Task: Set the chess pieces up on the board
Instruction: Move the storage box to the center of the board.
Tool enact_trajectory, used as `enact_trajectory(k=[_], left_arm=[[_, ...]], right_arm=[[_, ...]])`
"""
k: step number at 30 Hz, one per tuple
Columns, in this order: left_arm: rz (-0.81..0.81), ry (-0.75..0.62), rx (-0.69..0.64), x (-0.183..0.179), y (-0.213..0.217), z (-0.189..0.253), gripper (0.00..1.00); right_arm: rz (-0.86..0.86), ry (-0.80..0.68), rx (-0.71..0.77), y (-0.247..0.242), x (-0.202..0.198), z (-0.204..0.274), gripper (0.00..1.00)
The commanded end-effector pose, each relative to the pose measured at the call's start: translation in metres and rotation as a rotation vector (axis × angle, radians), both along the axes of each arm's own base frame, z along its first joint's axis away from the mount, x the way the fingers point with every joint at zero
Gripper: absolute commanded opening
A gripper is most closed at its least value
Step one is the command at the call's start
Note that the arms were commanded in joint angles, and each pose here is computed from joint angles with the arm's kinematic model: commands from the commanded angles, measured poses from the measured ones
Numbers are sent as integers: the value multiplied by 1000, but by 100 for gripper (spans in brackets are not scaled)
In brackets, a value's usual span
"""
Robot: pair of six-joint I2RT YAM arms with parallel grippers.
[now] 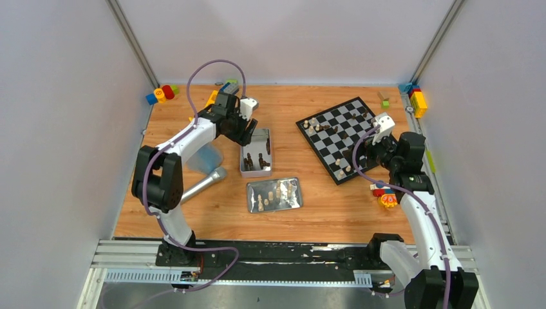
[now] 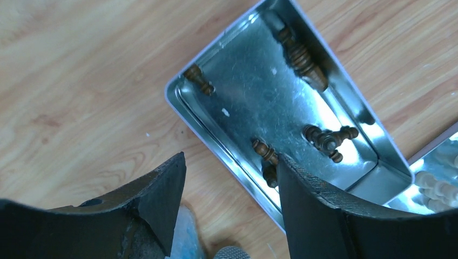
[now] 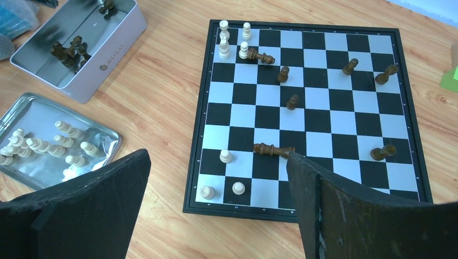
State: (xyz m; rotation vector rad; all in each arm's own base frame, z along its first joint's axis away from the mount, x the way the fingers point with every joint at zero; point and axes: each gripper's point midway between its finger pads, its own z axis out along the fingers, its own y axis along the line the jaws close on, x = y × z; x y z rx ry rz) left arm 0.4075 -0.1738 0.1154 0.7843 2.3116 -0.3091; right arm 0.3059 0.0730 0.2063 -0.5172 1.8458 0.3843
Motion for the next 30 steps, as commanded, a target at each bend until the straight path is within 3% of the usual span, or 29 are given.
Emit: enact_trajectory(k=[1, 9, 17, 24, 30], left_arm=[[54, 40, 11, 0, 3, -3, 71], [59, 15, 43, -11, 14, -6, 77], [110, 76, 52, -9, 15, -24, 72], [159, 152, 49, -11, 13, -46, 50], [202, 181, 67, -13, 18, -58, 24]], right_arm=[[44, -44, -6, 7, -1, 10, 100], [63, 7, -59, 24, 12, -5, 98], [97, 31, -58, 37, 11, -12, 96], [107, 14, -62, 37, 6, -11, 96], [113, 11, -70, 37, 4, -14, 96]])
